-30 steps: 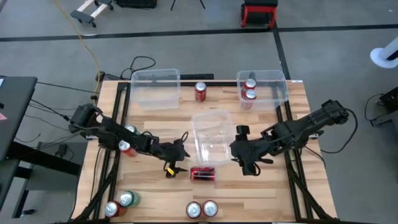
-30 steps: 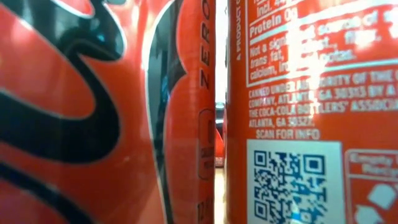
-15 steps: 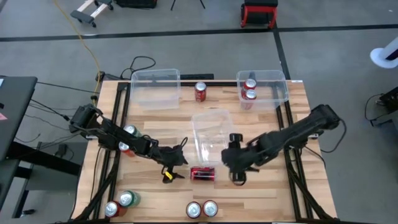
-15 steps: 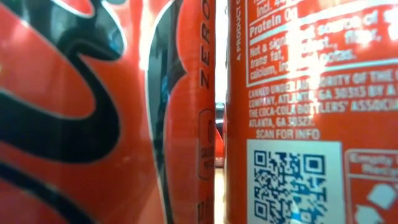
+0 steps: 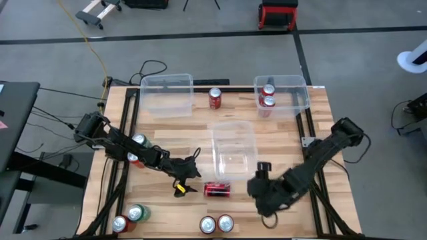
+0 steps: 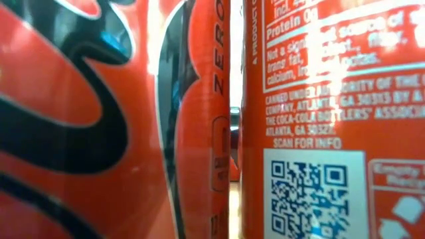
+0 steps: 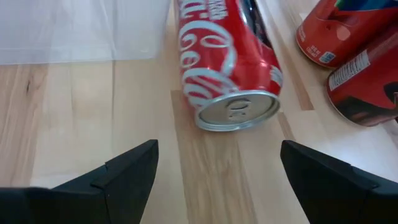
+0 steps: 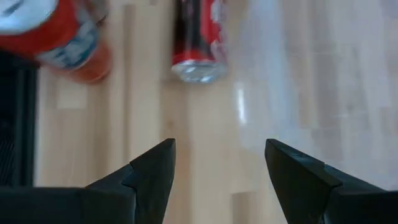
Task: Sort soda cans
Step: Put the middle right red-white soda can into the bottom transparent bin
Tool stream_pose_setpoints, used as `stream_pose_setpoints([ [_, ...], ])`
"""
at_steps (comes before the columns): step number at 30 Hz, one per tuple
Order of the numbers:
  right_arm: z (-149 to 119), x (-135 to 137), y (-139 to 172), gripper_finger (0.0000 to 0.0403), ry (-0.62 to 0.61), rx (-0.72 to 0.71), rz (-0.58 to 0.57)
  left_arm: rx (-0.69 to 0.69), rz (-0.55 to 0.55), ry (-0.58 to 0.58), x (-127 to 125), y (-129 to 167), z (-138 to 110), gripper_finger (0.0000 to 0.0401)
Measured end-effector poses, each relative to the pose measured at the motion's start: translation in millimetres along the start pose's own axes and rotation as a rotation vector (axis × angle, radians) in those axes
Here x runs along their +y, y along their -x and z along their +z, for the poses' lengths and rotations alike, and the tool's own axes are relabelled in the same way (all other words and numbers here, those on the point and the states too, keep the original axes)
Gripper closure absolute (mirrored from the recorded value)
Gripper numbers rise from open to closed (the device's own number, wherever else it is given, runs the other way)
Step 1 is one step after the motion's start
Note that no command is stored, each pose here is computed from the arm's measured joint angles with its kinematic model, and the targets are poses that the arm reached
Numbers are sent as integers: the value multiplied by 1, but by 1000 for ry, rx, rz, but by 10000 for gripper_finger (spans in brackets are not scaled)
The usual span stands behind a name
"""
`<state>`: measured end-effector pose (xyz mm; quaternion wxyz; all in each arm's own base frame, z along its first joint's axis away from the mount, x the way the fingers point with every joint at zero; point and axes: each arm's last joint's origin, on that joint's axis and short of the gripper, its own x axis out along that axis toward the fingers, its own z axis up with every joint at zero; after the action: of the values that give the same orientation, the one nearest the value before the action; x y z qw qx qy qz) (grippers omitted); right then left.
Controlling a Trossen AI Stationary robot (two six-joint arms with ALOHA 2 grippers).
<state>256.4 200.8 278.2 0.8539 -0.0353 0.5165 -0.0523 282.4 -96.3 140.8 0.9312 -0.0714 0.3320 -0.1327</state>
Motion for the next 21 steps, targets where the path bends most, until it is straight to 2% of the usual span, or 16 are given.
stream_pose_setpoints([
  [6,-12,25,-15,135,6,15,-32,-21,41,7,0,0,1,66],
  [12,-15,45,-47,135,77,16,-70,-54,16,35,-6,0,3,66],
  [17,-1,47,-76,135,125,-25,-65,-48,-20,21,-19,0,0,66],
  [21,16,37,-86,135,119,-78,-49,-56,-16,28,-27,0,-2,66],
])
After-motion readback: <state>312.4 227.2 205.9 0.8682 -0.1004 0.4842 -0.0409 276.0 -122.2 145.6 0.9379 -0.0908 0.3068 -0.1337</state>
